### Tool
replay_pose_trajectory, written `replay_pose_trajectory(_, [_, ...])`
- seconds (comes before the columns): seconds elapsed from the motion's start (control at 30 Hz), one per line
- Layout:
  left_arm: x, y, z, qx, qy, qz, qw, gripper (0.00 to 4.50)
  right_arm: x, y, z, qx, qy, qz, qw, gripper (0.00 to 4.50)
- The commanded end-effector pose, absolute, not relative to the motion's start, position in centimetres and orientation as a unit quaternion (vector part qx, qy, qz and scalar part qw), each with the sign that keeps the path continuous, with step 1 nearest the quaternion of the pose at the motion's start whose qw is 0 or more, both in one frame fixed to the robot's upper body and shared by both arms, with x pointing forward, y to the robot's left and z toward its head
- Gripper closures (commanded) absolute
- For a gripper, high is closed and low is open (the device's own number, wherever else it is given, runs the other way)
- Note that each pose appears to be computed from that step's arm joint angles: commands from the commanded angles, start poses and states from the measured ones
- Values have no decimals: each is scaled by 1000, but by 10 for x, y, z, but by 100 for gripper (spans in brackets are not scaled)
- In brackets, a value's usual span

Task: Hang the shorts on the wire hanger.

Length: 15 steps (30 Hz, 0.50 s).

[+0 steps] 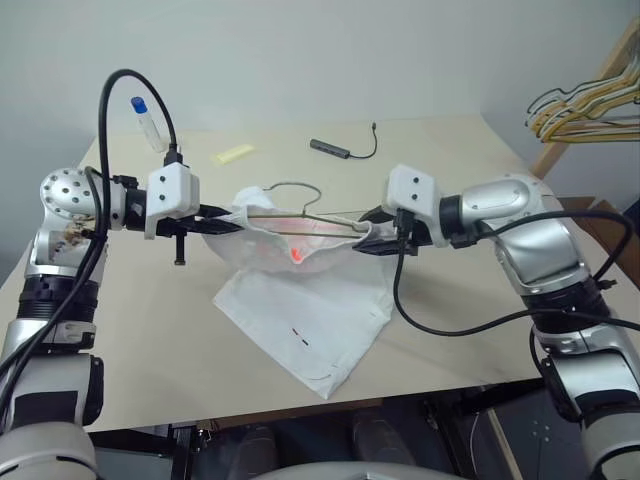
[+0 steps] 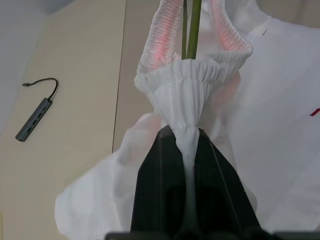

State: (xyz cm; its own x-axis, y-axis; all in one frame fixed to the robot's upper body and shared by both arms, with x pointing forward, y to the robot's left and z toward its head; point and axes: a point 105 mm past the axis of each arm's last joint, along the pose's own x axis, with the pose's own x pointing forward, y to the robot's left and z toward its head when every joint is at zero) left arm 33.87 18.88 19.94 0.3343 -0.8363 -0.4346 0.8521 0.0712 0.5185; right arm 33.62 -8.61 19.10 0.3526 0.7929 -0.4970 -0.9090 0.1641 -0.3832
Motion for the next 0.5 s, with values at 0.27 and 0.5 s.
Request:
replay_pose_trajectory(0.27, [339,186,213,361,-25,-571,737,450,338,-86,204,-311,72,556,768,441])
replay_pose_trajectory(0.5, [352,186,228,324,-92,-536,774,244,339,-93,202,-303,78,539,782,441])
